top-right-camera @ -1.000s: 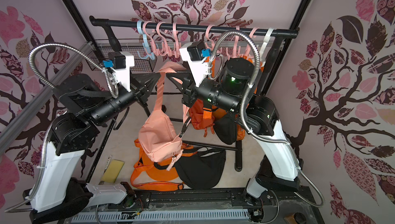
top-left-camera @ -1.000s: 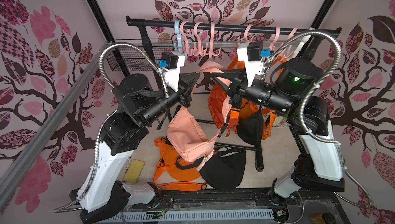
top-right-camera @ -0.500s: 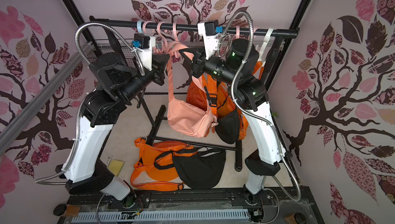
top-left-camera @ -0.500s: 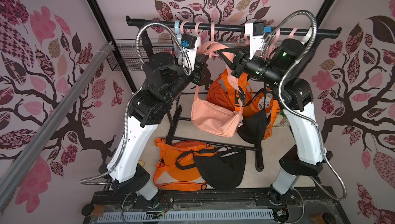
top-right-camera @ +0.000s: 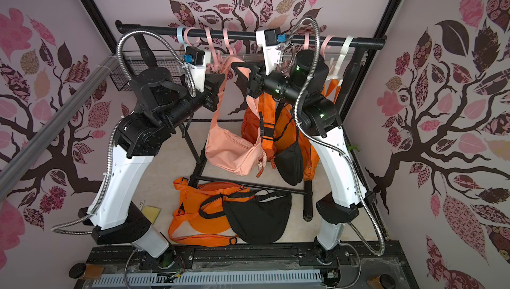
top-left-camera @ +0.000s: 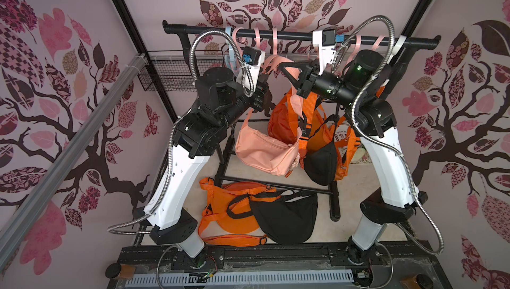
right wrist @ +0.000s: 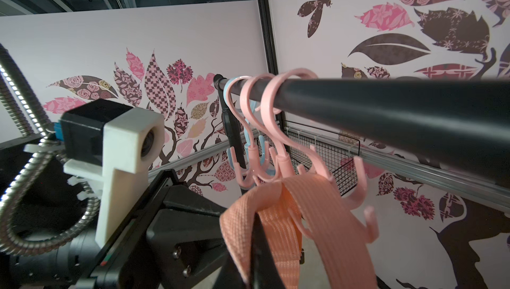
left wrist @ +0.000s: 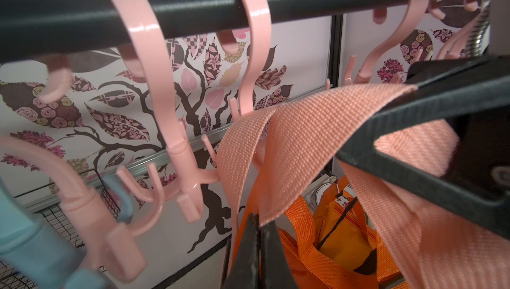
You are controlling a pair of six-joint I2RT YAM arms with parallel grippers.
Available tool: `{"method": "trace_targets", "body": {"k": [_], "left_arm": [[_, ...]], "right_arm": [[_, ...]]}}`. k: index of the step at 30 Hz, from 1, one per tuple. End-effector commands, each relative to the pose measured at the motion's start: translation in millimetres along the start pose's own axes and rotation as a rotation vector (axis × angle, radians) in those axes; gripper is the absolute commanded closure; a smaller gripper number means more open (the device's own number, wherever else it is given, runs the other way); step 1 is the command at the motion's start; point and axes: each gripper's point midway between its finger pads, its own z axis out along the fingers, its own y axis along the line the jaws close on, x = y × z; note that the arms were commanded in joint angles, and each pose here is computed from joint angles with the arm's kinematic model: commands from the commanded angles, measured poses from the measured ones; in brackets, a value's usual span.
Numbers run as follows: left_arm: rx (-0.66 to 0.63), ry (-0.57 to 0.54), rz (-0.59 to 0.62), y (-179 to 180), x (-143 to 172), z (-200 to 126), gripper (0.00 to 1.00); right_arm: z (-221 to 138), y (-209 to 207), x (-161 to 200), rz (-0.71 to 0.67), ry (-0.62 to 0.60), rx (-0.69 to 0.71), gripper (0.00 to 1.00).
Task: Hang the bag on a hook
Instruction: Hang the bag on the hook.
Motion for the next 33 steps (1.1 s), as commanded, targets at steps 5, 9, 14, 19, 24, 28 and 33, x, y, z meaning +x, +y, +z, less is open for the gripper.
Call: {"method": "trace_targets", "body": {"k": [5,9,14,19,24,28,33], "left_arm": [[0.032,0.035,-0.028,-5,13,3,1.0],[0.031,0.055,-0.024,-6,21,4,1.0],[0.043,0.076,-0.035,-9,30,4,1.0],[0.055,0.101,-0.037,-12,41,7,1.0],[0.07,0.104,-0.041,-15,42,9,1.0],[0.08,0.09,-0.039,-16,36,8,1.0],[0.102,0.081,-0.051,-20,33,9,1.0]], "right_arm": [[-20,8,-14,-0.017,-0.067,0.019,1.0],[-23,6,-6,-0.012,-0.056,0.024,1.0],[-25,-1,12,0.002,-0.029,0.052,1.0],[-32,-8,24,0.006,-0.034,0.089,1.0],[-28,-11,30,0.013,-0.01,0.088,1.0],[-25,1,21,0.017,-0.011,0.029,1.0],[-19,-4,15,0.017,-0.014,0.041,1.0]]}}
